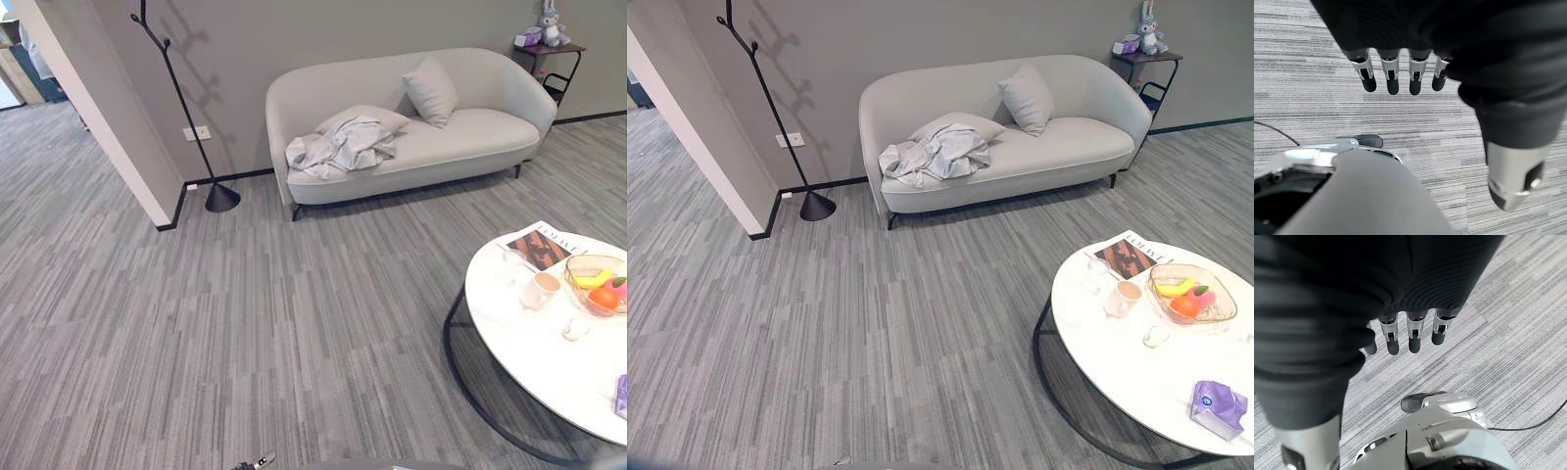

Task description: Hang the clothes on the sofa on the clothes rack.

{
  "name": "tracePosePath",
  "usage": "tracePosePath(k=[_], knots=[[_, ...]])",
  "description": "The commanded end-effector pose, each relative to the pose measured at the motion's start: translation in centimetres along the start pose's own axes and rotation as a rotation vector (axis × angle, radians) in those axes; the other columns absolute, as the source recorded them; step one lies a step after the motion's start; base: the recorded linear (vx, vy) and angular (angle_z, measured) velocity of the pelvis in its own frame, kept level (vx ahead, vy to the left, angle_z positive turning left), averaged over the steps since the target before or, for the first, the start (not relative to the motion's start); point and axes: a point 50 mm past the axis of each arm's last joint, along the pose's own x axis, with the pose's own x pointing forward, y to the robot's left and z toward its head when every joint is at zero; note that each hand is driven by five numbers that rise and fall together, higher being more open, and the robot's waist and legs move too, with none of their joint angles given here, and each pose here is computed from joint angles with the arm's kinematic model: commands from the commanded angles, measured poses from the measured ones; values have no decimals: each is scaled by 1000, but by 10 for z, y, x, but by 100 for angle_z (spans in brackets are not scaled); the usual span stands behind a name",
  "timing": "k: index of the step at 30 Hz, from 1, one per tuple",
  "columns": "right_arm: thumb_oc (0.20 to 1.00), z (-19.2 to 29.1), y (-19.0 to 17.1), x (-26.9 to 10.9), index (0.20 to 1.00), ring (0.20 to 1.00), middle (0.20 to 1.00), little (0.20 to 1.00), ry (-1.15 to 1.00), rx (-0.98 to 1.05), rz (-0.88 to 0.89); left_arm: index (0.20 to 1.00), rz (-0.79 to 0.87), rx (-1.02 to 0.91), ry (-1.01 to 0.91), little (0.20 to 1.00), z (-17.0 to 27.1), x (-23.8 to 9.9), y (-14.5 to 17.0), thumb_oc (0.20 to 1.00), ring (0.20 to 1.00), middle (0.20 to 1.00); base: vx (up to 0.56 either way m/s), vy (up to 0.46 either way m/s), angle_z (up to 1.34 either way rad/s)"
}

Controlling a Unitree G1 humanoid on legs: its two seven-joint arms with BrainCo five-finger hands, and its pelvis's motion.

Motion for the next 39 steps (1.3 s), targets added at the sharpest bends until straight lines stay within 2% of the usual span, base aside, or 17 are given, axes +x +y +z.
tracePosePath(k=[1, 6, 8, 10, 12, 19, 24, 25, 29, 34, 36, 39], knots=[[1000, 6, 4, 0, 1000, 1000, 1000, 1000, 15, -60, -6, 1000, -68, 59, 11, 1000, 5, 2, -28, 1000, 1000, 1000, 36, -64, 0], [1000, 19, 0, -1, 1000, 1000, 1000, 1000, -25, -104, -33, 1000, -53, 18, -40, 1000, 19, 3, -27, 1000, 1000, 1000, 0, -189, -7], [1000, 28, 3, -1, 1000, 1000, 1000, 1000, -68, -166, -40, 1000, -45, -2, -76, 1000, 29, 3, -26, 1000, 1000, 1000, -29, -213, -43], [1000, 47, 10, -2, 1000, 1000, 1000, 1000, -147, -310, -31, 1000, -32, -40, -127, 1000, 42, 3, -25, 1000, 1000, 1000, 3, -228, -22], [1000, 53, 12, -3, 1000, 1000, 1000, 1000, -170, -351, -31, 1000, -27, -48, -130, 1000, 43, 3, -24, 1000, 1000, 1000, 111, -86, -22], [1000, 78, 31, -8, 1000, 1000, 1000, 1000, -298, -373, 47, 1000, 43, -119, 4, 1000, 3, 1, -2, 1000, 1000, 1000, 351, -18, -19], [1000, 116, 64, -21, 1000, 1000, 1000, 1000, -452, -464, 119, 1000, 93, -156, 56, 1000, -15, -2, 13, 1000, 1000, 1000, 600, 13, -43], [1000, 125, 80, -27, 1000, 1000, 1000, 1000, -500, -533, 163, 1000, 130, -174, 103, 1000, -32, -7, 24, 1000, 1000, 1000, 750, 55, -84], [1000, 120, 89, -27, 1000, 1000, 1000, 1000, -495, -600, 191, 1000, 163, -197, 109, 1000, -33, -9, 34, 1000, 1000, 1000, 595, 47, -63], [1000, 120, 89, -27, 1000, 1000, 1000, 1000, -496, -627, 179, 1000, 160, -160, -29, 1000, 9, -3, 35, 1000, 1000, 1000, 563, 141, -22], [1000, 132, 97, -37, 1000, 1000, 1000, 1000, -584, -611, 206, 1000, 132, -117, -144, 1000, 44, -1, 26, 1000, 1000, 1000, 631, -4, 69], [1000, 149, 93, -47, 1000, 1000, 1000, 1000, -674, -593, 205, 1000, 114, -20, -224, 1000, 68, -1, 17, 1000, 1000, 1000, 716, -241, 129]])
